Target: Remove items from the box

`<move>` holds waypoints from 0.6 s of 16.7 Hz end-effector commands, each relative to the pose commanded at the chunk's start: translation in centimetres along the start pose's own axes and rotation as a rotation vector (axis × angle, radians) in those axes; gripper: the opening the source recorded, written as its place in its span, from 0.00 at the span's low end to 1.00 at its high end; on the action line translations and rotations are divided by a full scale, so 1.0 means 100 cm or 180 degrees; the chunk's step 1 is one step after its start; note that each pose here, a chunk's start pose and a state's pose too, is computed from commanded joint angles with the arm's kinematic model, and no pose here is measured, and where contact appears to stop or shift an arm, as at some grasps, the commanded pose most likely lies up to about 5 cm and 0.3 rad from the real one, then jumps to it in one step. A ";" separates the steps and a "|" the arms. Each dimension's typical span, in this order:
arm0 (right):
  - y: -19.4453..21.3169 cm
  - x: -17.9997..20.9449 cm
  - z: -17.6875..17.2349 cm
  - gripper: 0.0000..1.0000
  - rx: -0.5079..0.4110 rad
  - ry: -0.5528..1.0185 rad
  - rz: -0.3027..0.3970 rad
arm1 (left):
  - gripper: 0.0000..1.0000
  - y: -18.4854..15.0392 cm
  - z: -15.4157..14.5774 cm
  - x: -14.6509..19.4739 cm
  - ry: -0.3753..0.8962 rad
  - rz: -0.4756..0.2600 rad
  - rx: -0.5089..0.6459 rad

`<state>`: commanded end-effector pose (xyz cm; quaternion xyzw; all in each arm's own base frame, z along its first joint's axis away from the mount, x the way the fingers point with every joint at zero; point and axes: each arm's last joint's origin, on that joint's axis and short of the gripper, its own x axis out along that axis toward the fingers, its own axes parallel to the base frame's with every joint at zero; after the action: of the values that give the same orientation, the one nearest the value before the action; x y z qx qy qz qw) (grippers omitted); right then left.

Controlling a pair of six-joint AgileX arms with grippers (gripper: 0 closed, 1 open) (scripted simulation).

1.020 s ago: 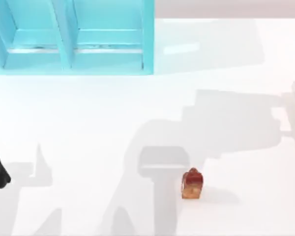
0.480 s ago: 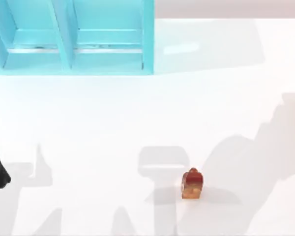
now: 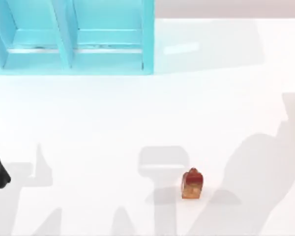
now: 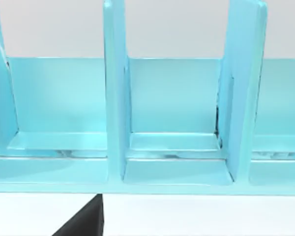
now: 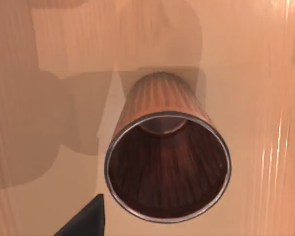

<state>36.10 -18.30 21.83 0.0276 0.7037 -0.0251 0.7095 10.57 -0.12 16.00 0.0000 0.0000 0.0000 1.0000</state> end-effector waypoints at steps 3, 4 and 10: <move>0.001 0.034 0.000 1.00 -0.0008 -0.0023 -0.0006 | 1.00 0.000 0.000 0.000 0.0000 0.0000 0.0000; 0.002 0.044 -0.001 1.00 -0.0010 -0.0023 -0.0005 | 1.00 0.000 0.000 0.000 0.0000 0.0000 0.0000; 0.001 0.059 -0.003 1.00 0.0000 -0.0001 0.0000 | 1.00 0.000 0.000 0.000 0.0000 0.0000 0.0000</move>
<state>35.81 -18.18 15.93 0.0275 0.7036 -0.0251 0.7096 10.57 -0.12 16.00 0.0000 0.0000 0.0000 1.0000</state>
